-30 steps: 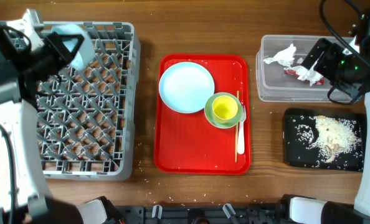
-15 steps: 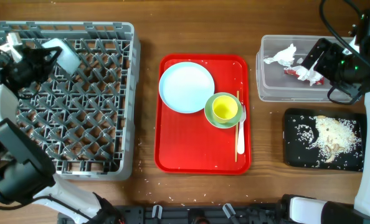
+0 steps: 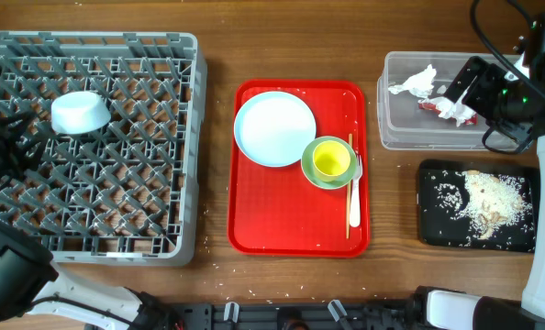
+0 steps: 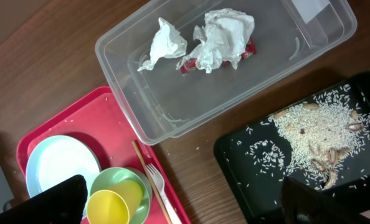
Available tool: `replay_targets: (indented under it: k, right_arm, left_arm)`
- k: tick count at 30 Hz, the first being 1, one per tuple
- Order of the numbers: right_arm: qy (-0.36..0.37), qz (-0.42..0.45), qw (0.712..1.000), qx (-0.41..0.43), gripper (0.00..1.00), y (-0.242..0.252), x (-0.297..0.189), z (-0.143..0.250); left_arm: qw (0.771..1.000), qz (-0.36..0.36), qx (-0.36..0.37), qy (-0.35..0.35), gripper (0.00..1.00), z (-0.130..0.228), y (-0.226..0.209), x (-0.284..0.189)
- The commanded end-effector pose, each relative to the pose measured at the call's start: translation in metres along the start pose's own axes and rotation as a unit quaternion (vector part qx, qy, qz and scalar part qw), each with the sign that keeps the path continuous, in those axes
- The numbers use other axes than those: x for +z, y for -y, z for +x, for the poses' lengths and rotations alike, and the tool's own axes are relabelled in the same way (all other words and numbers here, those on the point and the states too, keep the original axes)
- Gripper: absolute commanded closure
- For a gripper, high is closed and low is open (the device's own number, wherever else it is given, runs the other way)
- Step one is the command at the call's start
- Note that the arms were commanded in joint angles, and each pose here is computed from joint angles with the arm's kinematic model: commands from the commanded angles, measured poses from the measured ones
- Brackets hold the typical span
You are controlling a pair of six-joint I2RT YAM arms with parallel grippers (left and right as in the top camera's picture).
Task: Sort waste into correct bins and load items into the dishwasher rack
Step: 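Carry the light-blue bowl into the dish rack and release it, then move the left gripper back over the red tray toward the yellow cup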
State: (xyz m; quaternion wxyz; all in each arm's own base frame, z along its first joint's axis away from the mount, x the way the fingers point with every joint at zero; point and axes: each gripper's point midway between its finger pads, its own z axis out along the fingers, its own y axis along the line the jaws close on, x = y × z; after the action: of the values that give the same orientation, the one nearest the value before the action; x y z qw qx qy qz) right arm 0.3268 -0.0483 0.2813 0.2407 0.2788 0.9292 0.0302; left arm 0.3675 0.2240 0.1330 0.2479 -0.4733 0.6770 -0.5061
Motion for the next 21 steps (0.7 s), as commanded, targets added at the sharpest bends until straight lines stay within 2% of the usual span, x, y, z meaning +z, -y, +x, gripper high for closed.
replay_targets:
  k: [1, 2, 6, 8, 10, 11, 13, 15, 17, 19, 21]
  right_arm:
    - [0.001, 0.006, 1.0, -0.008, 0.0, 0.002, 0.002, -0.003]
    - [0.001, 0.006, 1.0, -0.008, 0.0, 0.002, 0.002, -0.003]
    - [0.001, 0.006, 1.0, -0.008, 0.0, 0.002, 0.002, -0.003]
    - [0.001, 0.006, 1.0, -0.008, 0.0, 0.002, 0.002, -0.003]
    - [0.001, 0.006, 1.0, -0.008, 0.0, 0.002, 0.002, -0.003]
    - [0.001, 0.006, 1.0, -0.008, 0.0, 0.002, 0.002, -0.003]
    - [0.001, 0.006, 1.0, -0.008, 0.0, 0.002, 0.002, -0.003]
    - [0.001, 0.006, 1.0, -0.008, 0.0, 0.002, 0.002, -0.003]
    - [0.001, 0.006, 1.0, -0.008, 0.0, 0.002, 0.002, -0.003]
    - [0.001, 0.006, 1.0, -0.008, 0.0, 0.002, 0.002, -0.003]
    - [0.001, 0.006, 1.0, -0.008, 0.0, 0.002, 0.002, -0.003]
  left_arm:
    - [1.0, 0.004, 0.007, 0.005, 0.8, 0.008, 0.016, -0.012]
    - [1.0, 0.004, 0.02, 0.003, 0.96, 0.013, 0.022, -0.012]
    - [0.985, 0.011, 0.171, -0.013, 0.96, 0.046, 0.077, 0.013]
    - [0.97, -0.034, 0.242, 0.019, 0.96, 0.044, 0.087, 0.035]
    - [0.951, -0.135, 0.268, 0.075, 0.96, 0.03, 0.07, 0.055]
    - [0.923, -0.219, 0.293, 0.115, 0.96, 0.018, 0.052, 0.063]
    - [0.872, -0.315, 0.337, 0.163, 0.96, 0.004, 0.037, 0.071]
    - [0.857, -0.33, 0.35, 0.185, 0.96, -0.002, 0.039, 0.076]
    - [0.854, -0.33, 0.355, 0.189, 0.96, -0.006, 0.038, 0.079]
    - [0.851, -0.343, 0.356, 0.176, 0.96, -0.007, 0.027, 0.079]
    - [0.842, -0.387, 0.349, 0.139, 0.96, -0.006, -0.007, 0.08]
